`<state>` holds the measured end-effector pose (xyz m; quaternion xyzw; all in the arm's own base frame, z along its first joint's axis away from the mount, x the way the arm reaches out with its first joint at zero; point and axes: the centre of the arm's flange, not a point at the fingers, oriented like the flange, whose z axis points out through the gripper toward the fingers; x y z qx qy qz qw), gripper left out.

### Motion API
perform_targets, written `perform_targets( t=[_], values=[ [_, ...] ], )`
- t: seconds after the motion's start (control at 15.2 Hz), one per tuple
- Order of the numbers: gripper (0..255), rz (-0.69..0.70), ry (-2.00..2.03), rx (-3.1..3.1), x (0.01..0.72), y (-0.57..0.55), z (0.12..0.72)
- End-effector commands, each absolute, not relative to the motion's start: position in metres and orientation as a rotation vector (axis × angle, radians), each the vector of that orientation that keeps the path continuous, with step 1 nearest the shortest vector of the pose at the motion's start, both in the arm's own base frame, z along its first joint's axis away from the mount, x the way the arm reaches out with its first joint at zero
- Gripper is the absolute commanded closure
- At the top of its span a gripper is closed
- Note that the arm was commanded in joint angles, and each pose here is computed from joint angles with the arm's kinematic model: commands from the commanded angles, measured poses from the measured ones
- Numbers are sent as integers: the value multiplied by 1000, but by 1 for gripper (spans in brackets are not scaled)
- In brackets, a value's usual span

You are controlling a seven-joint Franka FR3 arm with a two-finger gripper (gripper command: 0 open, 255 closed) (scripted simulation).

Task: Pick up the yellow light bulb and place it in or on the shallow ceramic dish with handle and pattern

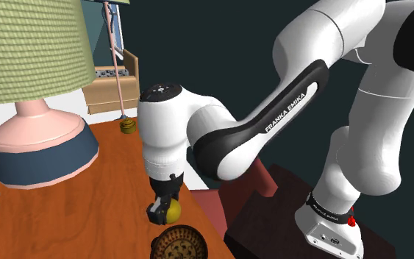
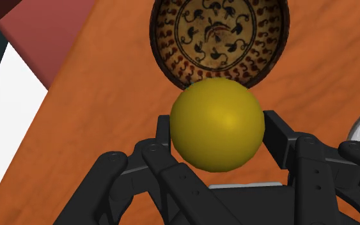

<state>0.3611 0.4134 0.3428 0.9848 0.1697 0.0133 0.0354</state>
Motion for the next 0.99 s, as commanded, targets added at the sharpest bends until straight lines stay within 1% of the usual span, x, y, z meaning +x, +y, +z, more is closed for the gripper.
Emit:
perform_targets(
  t=[0.0, 0.13, 0.92],
  values=[
    [255, 41, 519, 3026, 335, 417, 346],
    [255, 41, 519, 3026, 316, 417, 348],
    [255, 41, 519, 3026, 316, 417, 285]
  ],
)
